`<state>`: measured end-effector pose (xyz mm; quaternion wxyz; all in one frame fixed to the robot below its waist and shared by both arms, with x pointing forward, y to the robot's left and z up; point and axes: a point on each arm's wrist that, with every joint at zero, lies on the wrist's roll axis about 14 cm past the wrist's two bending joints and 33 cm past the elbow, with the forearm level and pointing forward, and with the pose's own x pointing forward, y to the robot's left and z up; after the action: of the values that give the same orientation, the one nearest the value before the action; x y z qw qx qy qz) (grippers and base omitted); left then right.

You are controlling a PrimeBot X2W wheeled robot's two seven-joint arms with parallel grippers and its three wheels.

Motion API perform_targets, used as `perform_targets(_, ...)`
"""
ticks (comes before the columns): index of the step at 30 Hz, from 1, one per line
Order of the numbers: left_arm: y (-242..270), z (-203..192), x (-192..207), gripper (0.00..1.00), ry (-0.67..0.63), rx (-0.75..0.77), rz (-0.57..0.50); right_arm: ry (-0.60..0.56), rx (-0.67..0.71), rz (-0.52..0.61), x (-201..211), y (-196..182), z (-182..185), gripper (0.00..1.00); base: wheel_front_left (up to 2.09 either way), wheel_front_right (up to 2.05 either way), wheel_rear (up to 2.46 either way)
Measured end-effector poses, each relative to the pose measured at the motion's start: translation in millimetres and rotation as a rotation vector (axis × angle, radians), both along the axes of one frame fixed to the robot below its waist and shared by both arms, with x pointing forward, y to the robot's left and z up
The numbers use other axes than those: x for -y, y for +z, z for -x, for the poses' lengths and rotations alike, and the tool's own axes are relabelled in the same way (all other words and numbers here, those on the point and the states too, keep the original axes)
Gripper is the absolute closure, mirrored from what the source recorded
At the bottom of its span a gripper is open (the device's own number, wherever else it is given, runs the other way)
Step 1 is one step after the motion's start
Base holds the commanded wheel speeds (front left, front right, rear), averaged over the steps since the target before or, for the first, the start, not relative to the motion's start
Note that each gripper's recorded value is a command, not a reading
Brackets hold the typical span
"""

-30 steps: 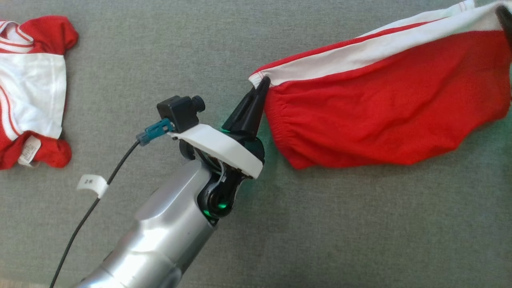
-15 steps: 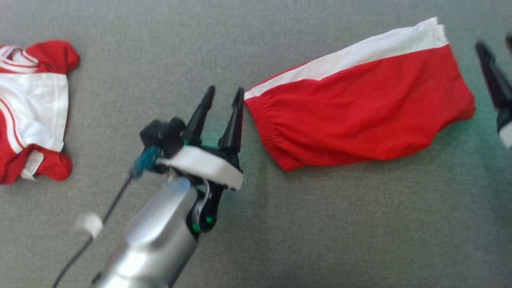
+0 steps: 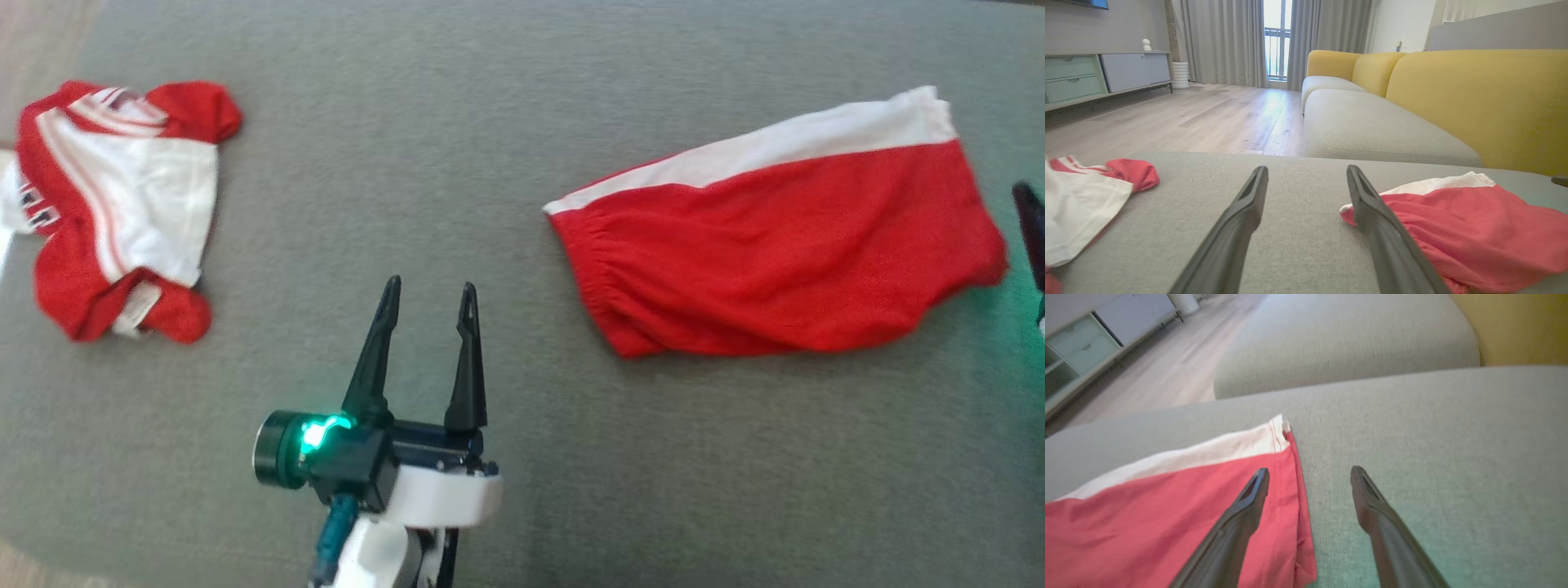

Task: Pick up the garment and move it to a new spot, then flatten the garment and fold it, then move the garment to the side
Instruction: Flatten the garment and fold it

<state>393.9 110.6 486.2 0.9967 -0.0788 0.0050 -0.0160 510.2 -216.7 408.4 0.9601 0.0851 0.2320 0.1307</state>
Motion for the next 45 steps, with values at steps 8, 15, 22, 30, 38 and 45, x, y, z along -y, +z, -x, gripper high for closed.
perform_targets(8,-0.6,15.9,-20.8,0.0,0.071,0.0,-0.088,0.034,-0.136,0.069,-27.4,-47.4,-10.0,0.0,0.0,0.0,0.0)
perform_targets(15,-4.5,26.0,-26.7,0.0,0.096,-0.019,-0.089,0.004,-0.166,0.115,-23.8,-57.2,-16.2,0.0,0.0,0.0,0.0)
perform_targets(22,-5.5,24.8,-16.7,0.0,0.061,-0.014,-0.108,-0.003,-0.192,0.078,-26.5,-55.8,-9.0,1.0,0.0,0.0,0.0)
perform_targets(30,-2.4,20.7,10.7,0.0,-0.033,0.008,-0.093,-0.07,-0.135,0.084,2.1,-38.2,4.4,1.0,0.0,0.0,0.0)
perform_targets(38,4.8,16.9,42.9,0.0,-0.144,0.042,-0.073,-0.205,-0.075,0.209,90.9,-2.2,30.2,1.0,0.0,0.0,0.0)
perform_targets(45,5.8,13.0,57.3,0.0,-0.197,0.051,-0.061,-0.262,-0.033,0.272,129.6,17.6,44.1,1.0,0.0,0.0,0.0)
